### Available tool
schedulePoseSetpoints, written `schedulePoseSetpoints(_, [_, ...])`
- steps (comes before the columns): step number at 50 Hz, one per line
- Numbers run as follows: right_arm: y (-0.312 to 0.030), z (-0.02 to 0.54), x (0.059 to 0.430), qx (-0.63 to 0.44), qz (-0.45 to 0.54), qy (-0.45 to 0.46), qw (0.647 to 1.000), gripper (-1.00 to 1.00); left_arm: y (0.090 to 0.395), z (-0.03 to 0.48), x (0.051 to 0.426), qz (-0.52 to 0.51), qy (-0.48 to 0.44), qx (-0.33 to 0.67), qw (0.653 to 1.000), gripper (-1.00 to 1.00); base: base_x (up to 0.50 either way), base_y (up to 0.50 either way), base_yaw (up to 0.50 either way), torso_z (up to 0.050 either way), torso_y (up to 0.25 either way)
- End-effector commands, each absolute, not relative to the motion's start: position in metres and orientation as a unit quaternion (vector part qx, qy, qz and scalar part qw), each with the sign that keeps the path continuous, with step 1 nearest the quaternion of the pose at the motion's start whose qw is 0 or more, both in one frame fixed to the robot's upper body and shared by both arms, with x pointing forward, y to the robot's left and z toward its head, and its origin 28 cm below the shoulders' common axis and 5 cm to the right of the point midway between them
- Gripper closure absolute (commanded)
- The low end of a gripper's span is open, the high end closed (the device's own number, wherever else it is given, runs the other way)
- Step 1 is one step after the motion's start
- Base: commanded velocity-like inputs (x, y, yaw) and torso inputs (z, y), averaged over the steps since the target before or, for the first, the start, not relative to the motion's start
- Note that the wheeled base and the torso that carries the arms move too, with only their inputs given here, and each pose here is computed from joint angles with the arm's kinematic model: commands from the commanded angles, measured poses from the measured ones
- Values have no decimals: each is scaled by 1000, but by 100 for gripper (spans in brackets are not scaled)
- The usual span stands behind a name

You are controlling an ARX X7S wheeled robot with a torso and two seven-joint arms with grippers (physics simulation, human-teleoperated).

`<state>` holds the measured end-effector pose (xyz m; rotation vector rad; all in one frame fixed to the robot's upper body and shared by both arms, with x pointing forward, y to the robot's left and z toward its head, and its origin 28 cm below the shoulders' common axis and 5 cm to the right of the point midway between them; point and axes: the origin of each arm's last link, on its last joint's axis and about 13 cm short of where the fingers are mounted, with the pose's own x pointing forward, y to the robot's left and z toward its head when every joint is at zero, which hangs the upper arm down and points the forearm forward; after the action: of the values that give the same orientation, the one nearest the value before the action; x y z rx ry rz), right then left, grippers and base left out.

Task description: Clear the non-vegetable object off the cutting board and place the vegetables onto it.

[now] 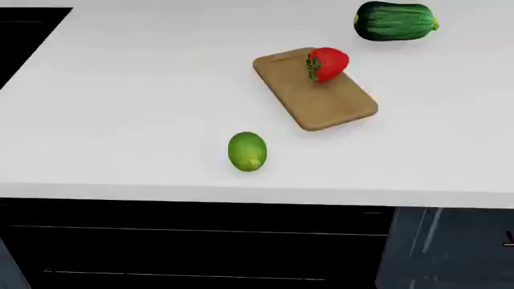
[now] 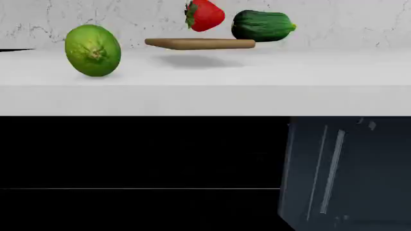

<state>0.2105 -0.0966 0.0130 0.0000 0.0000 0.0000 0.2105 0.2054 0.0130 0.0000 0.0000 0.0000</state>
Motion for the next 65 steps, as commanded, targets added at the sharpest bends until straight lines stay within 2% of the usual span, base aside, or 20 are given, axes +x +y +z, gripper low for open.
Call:
schedulePoseSetpoints(1, [-96, 12, 211, 0, 0, 0, 1000, -100, 206, 13, 211, 0, 0, 0, 1000, -100, 0, 0, 0, 0, 0])
schedulePoseSetpoints(10, [-96, 13, 211, -1, -1, 1, 1000, -100, 206, 13, 210, 4, -2, 6, 1000, -100, 0, 0, 0, 0, 0])
schedulePoseSetpoints(11, [-96, 15, 210, -8, -2, -6, 1000, -100, 205, 15, 205, -24, -11, 2, 1000, -100, 0, 0, 0, 0, 0])
schedulePoseSetpoints(14, [-95, 13, 210, 0, 10, -6, 1000, -100, 205, 11, 210, 19, -1, 29, 999, -100, 0, -73, 0, 0, 0])
schedulePoseSetpoints(57, [-95, 15, 210, -16, -2, 4, 1000, -100, 205, 15, 210, 14, -4, 13, 1000, -100, 0, -500, 0, 0, 0])
schedulePoseSetpoints(65, [-95, 23, 207, -25, -1, 3, 1000, -100, 204, 17, 207, 7, -1, 16, 1000, -100, 0, -213, 0, 0, 0])
